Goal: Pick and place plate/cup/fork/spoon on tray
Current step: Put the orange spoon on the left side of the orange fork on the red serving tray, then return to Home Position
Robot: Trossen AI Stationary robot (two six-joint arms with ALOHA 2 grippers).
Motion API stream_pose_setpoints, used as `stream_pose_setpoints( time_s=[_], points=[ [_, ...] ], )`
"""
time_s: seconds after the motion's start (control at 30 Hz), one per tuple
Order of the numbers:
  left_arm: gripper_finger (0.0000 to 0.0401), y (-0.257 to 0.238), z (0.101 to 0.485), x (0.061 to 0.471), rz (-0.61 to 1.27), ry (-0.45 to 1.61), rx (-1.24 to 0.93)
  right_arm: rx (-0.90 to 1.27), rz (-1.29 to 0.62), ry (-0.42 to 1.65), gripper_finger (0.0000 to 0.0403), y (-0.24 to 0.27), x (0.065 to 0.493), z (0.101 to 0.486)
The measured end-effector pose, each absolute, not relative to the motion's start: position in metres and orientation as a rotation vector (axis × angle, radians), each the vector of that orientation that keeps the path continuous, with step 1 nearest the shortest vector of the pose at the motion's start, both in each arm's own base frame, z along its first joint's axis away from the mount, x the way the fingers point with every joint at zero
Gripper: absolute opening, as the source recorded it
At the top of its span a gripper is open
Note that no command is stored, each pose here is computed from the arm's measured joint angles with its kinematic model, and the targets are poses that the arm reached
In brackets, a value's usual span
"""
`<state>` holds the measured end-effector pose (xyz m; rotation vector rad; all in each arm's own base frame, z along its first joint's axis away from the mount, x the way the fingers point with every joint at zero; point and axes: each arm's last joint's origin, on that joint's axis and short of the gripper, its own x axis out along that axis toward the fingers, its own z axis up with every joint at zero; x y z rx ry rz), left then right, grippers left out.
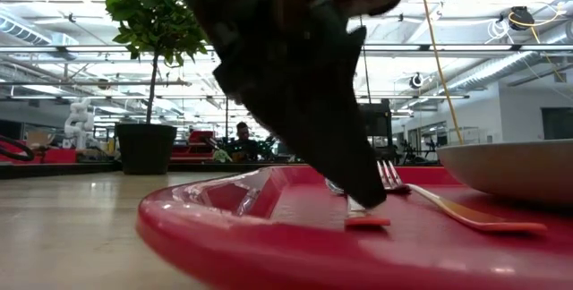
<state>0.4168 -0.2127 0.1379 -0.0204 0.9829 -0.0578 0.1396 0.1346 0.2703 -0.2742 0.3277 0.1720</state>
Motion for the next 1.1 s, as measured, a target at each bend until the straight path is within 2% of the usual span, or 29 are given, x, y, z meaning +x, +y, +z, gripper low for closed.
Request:
stream_pose_setpoints(
  time_s=[0.33, 0.53, 0.73, 0.9, 1.1],
  points=[
    [0.0003, -0.204, 0.170, 0.426, -0.085, 0.833, 0.013, -0.271, 0.176, 0.300, 0.0047, 0.136, 0.141, 0.273],
    [0.0003, -0.183, 0.207, 0.435, -0.128, 0.685, 0.135, -0.273, 0.178, 0.293, 0.0047, 0.134, 0.139, 0.275],
    [0.0003, -0.150, 0.249, 0.430, -0.141, 0.632, 0.247, -0.277, 0.184, 0.247, 0.0037, 0.126, 0.132, 0.285],
    [0.0003, -0.122, 0.263, 0.421, -0.129, 0.721, 0.324, -0.326, 0.128, 0.234, 0.0004, 0.111, 0.122, 0.291],
    [0.0003, -0.080, 0.254, 0.424, -0.035, 0.848, 0.292, -0.296, 0.092, 0.229, 0.0002, 0.095, 0.111, 0.296]
  ],
)
